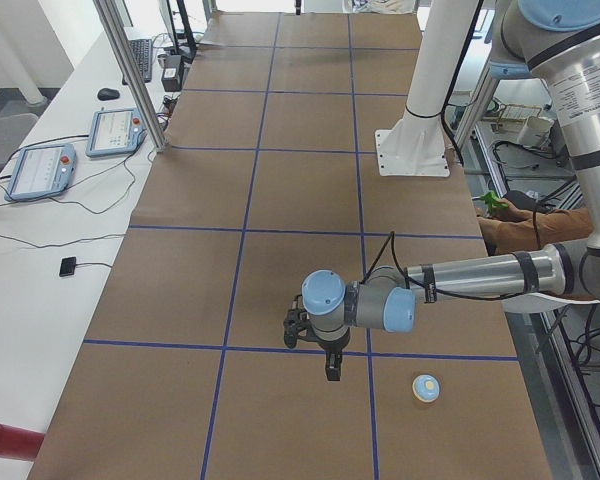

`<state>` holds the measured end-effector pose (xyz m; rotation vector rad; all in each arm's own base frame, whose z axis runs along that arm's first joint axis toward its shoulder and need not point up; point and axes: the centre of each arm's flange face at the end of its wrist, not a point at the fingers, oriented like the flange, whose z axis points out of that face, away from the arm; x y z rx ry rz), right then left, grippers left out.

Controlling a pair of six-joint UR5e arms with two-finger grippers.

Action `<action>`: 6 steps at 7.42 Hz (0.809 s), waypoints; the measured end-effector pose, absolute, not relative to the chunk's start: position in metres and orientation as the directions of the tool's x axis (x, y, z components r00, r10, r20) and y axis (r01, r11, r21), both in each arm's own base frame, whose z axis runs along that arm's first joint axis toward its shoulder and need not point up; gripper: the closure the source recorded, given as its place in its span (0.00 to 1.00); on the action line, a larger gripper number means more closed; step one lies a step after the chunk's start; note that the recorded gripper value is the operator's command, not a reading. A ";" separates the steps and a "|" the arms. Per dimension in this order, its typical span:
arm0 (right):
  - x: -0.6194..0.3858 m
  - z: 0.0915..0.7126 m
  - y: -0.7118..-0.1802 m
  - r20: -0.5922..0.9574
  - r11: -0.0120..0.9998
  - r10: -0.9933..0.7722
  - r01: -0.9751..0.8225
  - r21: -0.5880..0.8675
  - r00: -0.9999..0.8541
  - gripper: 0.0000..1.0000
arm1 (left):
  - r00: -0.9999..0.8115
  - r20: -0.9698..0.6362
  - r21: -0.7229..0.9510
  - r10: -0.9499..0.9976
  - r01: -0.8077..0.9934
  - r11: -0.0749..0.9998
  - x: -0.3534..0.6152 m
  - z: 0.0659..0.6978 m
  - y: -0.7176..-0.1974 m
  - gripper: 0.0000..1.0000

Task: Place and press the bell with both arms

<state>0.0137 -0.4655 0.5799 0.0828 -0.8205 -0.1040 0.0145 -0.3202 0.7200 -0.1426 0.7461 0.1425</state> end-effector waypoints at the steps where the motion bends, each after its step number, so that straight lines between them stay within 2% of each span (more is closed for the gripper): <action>1: 0.014 0.579 -0.466 0.726 0.992 -0.125 0.060 0.115 0.676 0.00 | 0.729 -0.680 -0.123 0.076 -0.216 0.969 0.025 0.733 -0.303 0.00; 6: 0.013 0.578 -0.466 0.736 0.991 -0.127 0.061 0.116 0.665 0.00 | 0.740 -0.668 -0.266 0.081 -0.339 0.902 0.039 0.780 -0.232 0.00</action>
